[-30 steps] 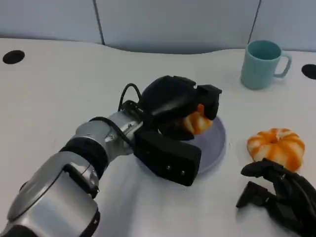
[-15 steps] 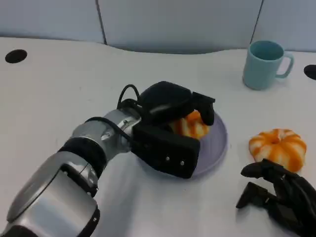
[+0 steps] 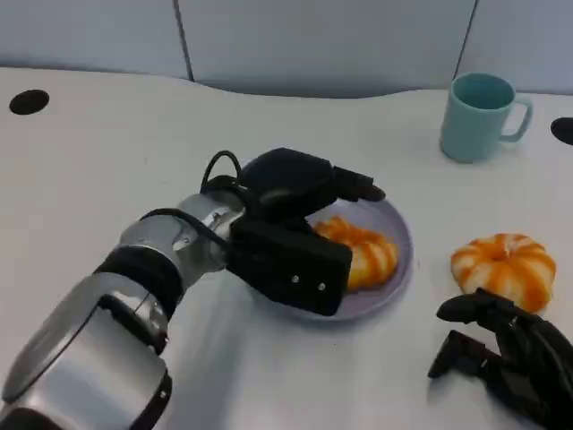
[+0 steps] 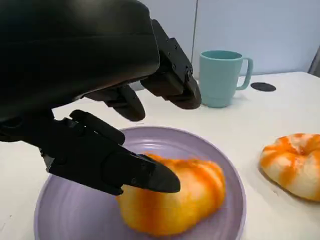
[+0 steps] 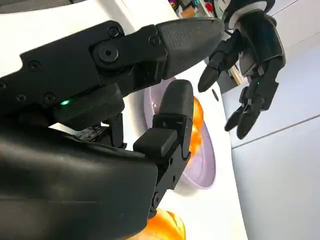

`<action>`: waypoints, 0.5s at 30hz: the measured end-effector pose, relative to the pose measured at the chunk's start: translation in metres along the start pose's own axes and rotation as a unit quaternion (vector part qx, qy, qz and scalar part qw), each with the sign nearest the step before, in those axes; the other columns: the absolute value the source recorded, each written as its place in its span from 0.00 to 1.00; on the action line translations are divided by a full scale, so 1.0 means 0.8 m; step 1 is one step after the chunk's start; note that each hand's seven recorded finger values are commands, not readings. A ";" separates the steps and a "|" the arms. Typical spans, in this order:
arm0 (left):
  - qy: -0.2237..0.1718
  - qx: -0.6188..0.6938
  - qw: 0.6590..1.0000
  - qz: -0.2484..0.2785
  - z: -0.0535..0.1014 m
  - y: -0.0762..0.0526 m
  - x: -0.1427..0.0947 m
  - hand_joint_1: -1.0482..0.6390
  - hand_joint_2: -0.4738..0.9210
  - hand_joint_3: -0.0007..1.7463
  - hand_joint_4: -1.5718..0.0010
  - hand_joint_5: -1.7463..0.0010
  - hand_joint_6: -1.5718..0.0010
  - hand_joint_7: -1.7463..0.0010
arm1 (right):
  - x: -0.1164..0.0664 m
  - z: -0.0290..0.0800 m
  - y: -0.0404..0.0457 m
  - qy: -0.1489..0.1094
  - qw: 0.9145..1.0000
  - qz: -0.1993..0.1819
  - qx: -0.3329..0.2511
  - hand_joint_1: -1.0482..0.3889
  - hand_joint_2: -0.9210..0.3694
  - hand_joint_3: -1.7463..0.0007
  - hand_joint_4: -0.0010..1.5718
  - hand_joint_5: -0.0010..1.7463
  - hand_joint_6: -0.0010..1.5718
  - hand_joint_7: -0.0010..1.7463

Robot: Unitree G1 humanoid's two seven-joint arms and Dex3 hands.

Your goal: Grasp the bread from the table and place it into the plate.

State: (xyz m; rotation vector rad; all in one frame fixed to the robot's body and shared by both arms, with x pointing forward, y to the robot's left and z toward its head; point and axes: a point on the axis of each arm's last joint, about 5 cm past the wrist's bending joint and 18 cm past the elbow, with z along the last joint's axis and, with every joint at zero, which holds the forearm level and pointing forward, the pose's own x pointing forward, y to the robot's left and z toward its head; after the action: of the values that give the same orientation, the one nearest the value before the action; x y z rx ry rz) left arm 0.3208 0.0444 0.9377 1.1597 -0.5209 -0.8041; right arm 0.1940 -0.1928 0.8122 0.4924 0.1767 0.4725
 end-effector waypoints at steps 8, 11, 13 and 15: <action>-0.008 -0.001 1.000 0.019 -0.008 0.011 -0.007 0.23 1.00 0.13 0.81 0.79 0.71 0.98 | 0.000 0.000 0.000 0.001 1.000 -0.003 0.002 0.40 0.00 0.92 0.40 0.81 0.42 0.56; -0.008 -0.056 0.997 0.048 -0.012 0.010 -0.013 0.24 1.00 0.16 0.81 0.78 0.70 0.98 | 0.002 0.001 0.000 0.001 1.000 -0.001 0.002 0.40 0.00 0.90 0.40 0.81 0.41 0.56; -0.014 -0.117 0.990 0.078 -0.018 0.009 -0.024 0.25 1.00 0.16 0.81 0.77 0.70 0.98 | 0.002 0.001 -0.001 0.000 1.000 0.002 0.003 0.40 0.00 0.90 0.40 0.81 0.41 0.56; -0.011 -0.152 0.984 0.091 -0.027 0.008 -0.034 0.26 1.00 0.16 0.80 0.76 0.70 0.98 | 0.003 0.001 -0.002 0.000 1.000 0.003 0.003 0.40 0.00 0.90 0.40 0.81 0.41 0.56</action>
State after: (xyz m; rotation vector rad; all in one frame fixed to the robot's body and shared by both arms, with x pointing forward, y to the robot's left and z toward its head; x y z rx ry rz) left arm 0.3214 0.0798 0.9380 0.8108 -0.4955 -0.7095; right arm 0.1969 -0.1932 0.8121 0.4990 0.1772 0.4790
